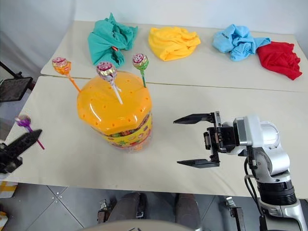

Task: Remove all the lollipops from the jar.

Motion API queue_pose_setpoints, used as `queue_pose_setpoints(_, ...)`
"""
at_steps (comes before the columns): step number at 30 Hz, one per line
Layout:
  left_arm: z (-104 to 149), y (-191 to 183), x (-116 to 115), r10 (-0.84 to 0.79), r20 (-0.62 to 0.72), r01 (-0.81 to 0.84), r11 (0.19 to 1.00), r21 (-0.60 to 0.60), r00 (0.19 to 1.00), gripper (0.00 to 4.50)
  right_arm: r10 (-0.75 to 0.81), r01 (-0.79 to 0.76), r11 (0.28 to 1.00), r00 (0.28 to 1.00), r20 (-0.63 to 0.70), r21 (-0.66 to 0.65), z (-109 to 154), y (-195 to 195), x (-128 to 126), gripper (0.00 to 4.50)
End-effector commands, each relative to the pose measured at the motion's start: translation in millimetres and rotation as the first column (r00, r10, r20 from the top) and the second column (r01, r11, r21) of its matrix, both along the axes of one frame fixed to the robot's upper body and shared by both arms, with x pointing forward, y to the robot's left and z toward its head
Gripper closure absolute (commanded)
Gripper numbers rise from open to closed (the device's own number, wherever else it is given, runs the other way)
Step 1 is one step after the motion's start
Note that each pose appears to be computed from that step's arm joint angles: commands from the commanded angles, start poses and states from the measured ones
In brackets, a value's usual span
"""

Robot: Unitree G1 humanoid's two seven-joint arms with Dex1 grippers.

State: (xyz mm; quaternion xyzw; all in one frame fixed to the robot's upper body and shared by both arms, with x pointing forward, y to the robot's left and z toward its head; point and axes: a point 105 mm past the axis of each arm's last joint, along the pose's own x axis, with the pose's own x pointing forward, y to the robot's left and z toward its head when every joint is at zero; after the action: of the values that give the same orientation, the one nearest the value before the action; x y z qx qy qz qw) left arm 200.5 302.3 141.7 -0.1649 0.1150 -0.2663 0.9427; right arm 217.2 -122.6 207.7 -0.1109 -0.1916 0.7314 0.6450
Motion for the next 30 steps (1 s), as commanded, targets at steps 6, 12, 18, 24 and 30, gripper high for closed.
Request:
queue_pose_setpoints(6, -21.4, 20.4, 14.9, 0.082, 0.043, -0.089, 0.978, 0.187, 0.996, 3.59, -0.079, 0.079, 0.997, 0.997, -0.001, 0.021, 2.0, -5.2, -10.4, 0.0)
queue_pose_setpoints(12, 42.2, 14.5, 18.9, -0.13, 0.326, 0.064, 0.977, 0.206, 0.936, 1.86, -0.169, 0.176, 0.947, 0.984, -0.052, 0.269, 29.7, -8.8, -17.0, 0.0)
queue_pose_setpoints(18, 105.4, -16.1, 24.1, -0.309, 0.458, 0.295, 0.95, 0.105, 0.833, 1.86, -0.247, 0.234, 0.889, 0.969, -0.017, 0.394, 59.9, -14.5, -14.1, 0.0)
queue_pose_setpoints(24, 149.4, -79.3, 43.5, -0.456, 0.623, 0.505, 0.856, 0.112, 0.635, 1.86, -0.227, 0.183, 0.867, 0.973, 0.041, 0.463, 90.9, -0.3, -16.3, 0.0)
queue_pose_setpoints(30, 139.5, -117.8, 67.6, -0.567, 0.591, 0.615, 0.775, 0.146, 0.573, 1.86, -0.226, 0.194, 0.882, 0.974, 0.024, 0.429, 85.2, 6.3, -17.7, 0.0)
